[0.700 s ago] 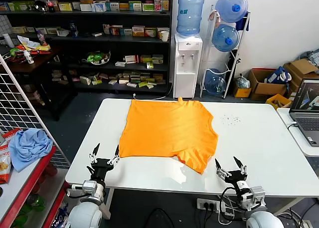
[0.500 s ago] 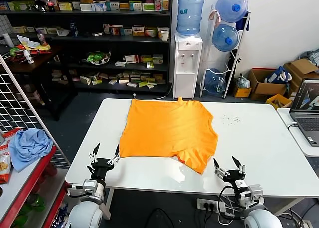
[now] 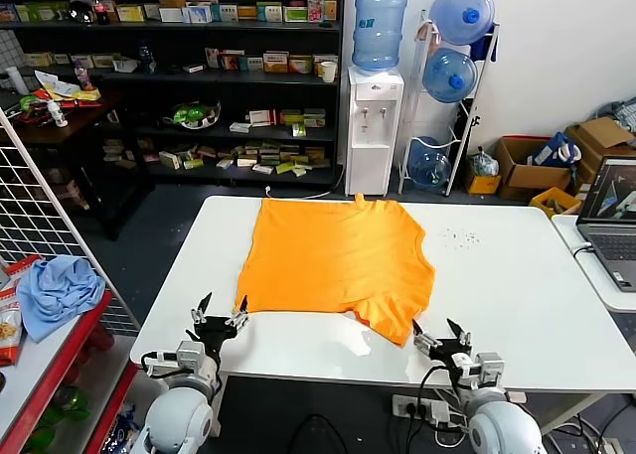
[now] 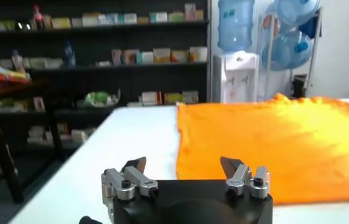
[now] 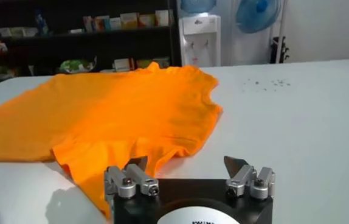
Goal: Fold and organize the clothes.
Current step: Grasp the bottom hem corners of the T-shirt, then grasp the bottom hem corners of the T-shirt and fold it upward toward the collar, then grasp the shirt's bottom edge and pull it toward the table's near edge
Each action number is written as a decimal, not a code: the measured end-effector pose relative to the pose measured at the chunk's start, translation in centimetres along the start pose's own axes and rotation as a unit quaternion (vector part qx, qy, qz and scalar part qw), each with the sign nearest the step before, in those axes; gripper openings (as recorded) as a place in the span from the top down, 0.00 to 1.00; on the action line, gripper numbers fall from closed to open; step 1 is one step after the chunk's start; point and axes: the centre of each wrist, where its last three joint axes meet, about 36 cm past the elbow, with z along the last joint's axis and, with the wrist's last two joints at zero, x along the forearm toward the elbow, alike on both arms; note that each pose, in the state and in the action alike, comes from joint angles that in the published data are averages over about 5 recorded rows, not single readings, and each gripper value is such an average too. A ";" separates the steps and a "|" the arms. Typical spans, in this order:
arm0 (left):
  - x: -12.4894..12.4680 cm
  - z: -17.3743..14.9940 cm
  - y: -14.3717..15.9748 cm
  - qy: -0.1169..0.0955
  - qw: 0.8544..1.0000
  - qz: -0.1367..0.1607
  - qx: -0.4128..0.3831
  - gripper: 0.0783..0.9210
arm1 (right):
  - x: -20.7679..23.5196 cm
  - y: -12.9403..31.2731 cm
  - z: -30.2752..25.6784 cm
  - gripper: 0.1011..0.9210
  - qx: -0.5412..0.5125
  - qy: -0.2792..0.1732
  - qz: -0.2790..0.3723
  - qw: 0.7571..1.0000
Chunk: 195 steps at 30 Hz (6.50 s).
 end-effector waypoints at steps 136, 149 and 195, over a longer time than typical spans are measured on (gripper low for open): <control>0.1 0.3 0.2 0.037 0.999 -0.006 0.013 0.13 | 2.5 -3.8 -3.7 0.12 0.102 0.069 0.023 0.992; -0.3 1.4 0.3 0.068 0.997 -0.007 0.019 0.29 | 1.8 -3.8 -2.6 0.37 0.095 0.084 0.017 0.992; 3.0 1.4 -0.8 0.052 0.998 0.021 0.024 0.45 | 6.8 -2.6 -2.2 0.96 0.128 0.111 0.020 0.985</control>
